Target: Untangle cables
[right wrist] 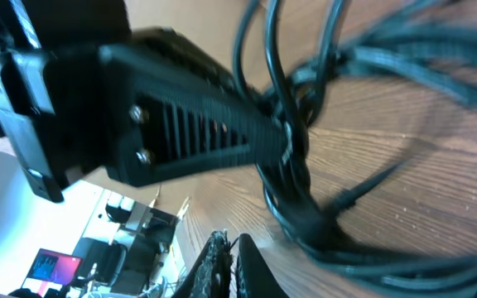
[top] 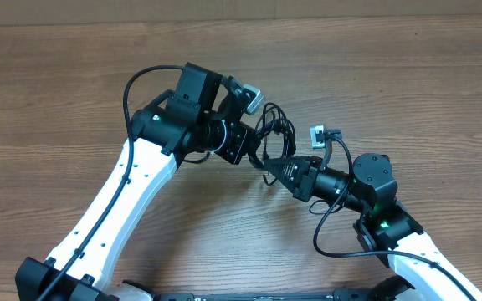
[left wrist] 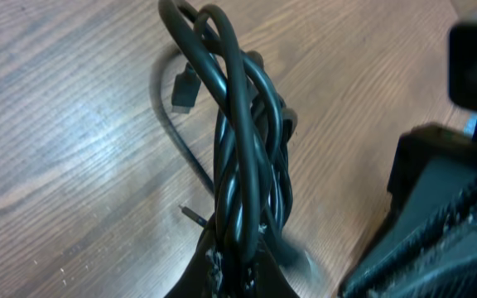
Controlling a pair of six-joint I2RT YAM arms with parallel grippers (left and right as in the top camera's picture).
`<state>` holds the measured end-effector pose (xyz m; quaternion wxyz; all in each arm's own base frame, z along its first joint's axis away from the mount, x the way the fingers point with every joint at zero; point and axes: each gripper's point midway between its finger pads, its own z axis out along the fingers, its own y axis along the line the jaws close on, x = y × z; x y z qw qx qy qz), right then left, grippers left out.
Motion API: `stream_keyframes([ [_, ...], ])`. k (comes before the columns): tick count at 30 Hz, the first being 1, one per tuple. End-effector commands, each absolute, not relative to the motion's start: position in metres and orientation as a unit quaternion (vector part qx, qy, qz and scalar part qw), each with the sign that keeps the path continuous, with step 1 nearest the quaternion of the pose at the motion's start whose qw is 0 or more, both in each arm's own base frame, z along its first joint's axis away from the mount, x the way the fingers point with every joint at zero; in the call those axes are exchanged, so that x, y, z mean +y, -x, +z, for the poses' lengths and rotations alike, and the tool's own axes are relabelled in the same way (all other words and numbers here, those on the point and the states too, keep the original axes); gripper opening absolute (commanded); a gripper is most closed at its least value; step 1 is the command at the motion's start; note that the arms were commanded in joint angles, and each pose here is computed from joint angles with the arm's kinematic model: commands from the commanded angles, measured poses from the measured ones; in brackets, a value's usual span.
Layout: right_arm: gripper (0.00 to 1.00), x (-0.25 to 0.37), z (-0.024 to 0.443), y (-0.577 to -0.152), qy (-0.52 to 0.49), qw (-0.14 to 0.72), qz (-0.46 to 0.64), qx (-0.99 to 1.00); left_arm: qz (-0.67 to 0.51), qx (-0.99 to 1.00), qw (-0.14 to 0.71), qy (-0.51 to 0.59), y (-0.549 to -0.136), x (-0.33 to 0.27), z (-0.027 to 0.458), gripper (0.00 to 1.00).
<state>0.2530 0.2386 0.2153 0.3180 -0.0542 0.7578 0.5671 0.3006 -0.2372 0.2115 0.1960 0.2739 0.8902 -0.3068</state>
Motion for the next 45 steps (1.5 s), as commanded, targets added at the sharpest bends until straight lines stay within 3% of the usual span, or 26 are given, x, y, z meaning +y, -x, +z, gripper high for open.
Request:
stream_keyframes([
  [1, 0.04, 0.229, 0.216, -0.270, 0.017, 0.350, 0.540, 0.765, -0.341, 0.861, 0.201, -0.321, -0.288, -0.246, 0.226, 0.04],
  [11, 0.06, 0.208, 0.178, -0.295, -0.063, 0.361, 0.466, 0.806, -0.505, 0.740, 0.186, -0.403, -0.244, -0.277, 0.272, 0.04],
  [15, 0.31, 0.207, 0.159, -0.300, -0.075, 0.345, 0.449, 0.820, -0.556, 0.686, 0.189, -0.429, -0.229, -0.282, 0.291, 0.04],
  [18, 0.58, 0.208, 0.154, -0.300, -0.076, 0.339, 0.448, 0.824, -0.539, 0.698, 0.194, -0.429, -0.233, -0.281, 0.285, 0.04],
  [27, 0.91, 0.209, 0.181, -0.289, -0.055, 0.353, 0.473, 0.805, -0.409, 0.823, 0.205, -0.338, -0.281, -0.259, 0.245, 0.04],
  [31, 0.94, 0.204, 0.194, -0.276, -0.053, 0.356, 0.476, 0.802, -0.335, 0.889, 0.214, -0.225, -0.314, -0.233, 0.229, 0.04],
  [35, 0.95, 0.199, 0.197, -0.266, -0.055, 0.352, 0.474, 0.805, -0.323, 0.900, 0.218, -0.194, -0.322, -0.226, 0.227, 0.04],
  [37, 0.86, 0.198, 0.193, -0.263, -0.058, 0.344, 0.469, 0.811, -0.324, 0.900, 0.218, -0.192, -0.322, -0.227, 0.228, 0.04],
  [40, 0.47, 0.195, 0.183, -0.260, -0.066, 0.329, 0.458, 0.823, -0.326, 0.900, 0.217, -0.192, -0.322, -0.227, 0.228, 0.04],
  [41, 0.39, 0.195, 0.180, -0.260, -0.068, 0.326, 0.455, 0.826, -0.330, 0.899, 0.216, -0.193, -0.321, -0.228, 0.228, 0.04],
  [45, 0.38, 0.194, 0.162, -0.264, -0.078, 0.311, 0.436, 0.841, -0.363, 0.886, 0.204, -0.203, -0.313, -0.237, 0.235, 0.04],
])
